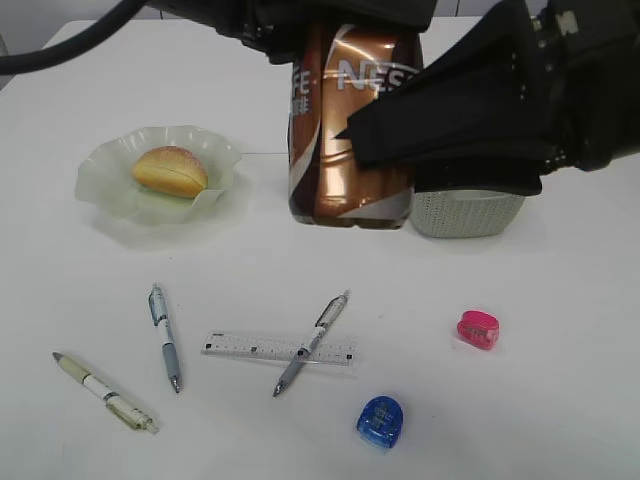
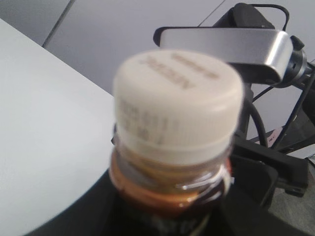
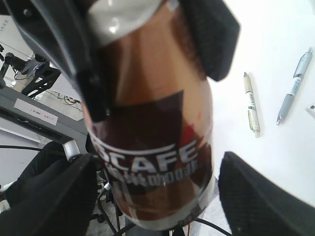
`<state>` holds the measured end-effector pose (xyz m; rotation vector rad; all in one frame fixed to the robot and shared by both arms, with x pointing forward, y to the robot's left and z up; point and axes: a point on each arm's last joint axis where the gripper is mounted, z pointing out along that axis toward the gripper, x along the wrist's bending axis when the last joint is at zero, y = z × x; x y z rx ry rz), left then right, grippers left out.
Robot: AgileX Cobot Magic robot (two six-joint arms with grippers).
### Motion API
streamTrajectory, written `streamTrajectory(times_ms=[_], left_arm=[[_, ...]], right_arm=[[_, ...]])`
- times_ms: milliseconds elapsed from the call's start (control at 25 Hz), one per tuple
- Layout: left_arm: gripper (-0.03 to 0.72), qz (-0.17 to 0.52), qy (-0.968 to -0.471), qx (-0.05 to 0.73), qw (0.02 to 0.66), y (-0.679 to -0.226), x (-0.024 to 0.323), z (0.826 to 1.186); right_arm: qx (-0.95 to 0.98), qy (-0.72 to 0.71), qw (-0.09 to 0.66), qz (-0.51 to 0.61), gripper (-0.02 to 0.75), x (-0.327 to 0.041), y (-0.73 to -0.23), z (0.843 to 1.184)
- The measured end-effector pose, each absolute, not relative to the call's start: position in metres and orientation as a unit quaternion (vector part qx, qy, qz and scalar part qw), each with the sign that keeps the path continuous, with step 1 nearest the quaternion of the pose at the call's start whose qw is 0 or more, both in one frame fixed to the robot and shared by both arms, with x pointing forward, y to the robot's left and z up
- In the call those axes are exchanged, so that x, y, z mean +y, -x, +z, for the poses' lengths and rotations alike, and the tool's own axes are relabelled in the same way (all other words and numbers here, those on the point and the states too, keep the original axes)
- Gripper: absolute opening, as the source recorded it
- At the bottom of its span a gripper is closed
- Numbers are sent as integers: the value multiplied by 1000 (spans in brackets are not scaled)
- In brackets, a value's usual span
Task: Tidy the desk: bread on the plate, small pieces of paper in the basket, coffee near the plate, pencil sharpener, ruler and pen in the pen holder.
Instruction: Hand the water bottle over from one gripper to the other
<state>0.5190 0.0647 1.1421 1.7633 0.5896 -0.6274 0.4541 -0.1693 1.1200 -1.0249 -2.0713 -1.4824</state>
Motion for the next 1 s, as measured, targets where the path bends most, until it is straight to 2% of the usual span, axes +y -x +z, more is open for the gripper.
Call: streamTrajectory(times_ms=[560,1000], left_arm=[[279,-265,-752,256,546,-519,65,1140],[279,-260,-750,266,548,-524,72,1140]], right_arm=[[-780,340,144,-506,591,-172,-458,1135],[-791,338,137,-492,591,-174,-457,1133]])
